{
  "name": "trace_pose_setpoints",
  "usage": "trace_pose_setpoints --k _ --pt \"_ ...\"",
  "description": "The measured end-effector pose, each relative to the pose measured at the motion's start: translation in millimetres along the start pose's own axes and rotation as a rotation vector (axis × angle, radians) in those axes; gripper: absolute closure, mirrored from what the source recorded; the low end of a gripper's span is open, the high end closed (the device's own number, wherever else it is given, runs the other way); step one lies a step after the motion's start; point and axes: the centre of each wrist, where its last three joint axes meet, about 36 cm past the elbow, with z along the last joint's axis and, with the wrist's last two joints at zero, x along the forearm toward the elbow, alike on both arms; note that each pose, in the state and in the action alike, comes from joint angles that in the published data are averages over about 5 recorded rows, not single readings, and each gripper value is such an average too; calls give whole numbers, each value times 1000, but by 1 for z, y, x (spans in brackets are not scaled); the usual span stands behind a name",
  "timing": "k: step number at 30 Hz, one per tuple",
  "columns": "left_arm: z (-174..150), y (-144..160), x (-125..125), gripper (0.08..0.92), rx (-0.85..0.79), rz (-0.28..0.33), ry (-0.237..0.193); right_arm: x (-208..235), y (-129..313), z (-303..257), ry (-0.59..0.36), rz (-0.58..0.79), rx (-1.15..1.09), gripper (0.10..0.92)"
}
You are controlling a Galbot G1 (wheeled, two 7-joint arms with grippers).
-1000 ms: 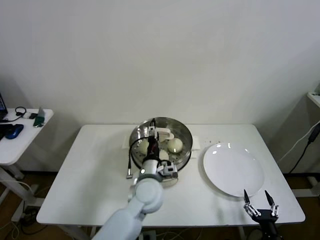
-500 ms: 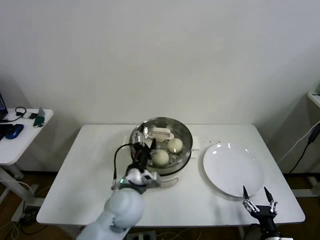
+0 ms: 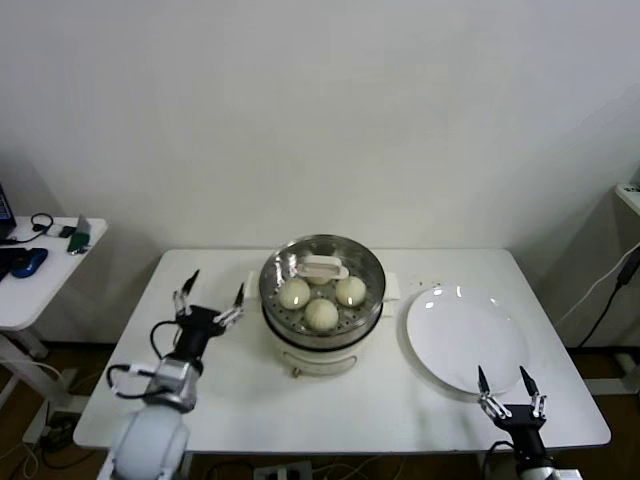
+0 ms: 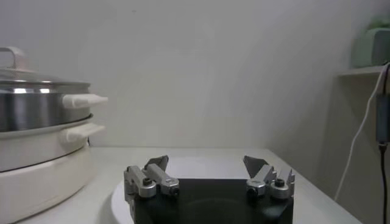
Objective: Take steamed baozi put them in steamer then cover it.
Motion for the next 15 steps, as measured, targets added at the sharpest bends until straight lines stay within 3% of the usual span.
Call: trace_pose_setpoints --k 7,15 --pt "51 8 32 177 181 -69 -4 0 5 2 7 -20 2 200" --pt "88 6 55 177 278 -118 7 -1 5 4 15 -28 7 200"
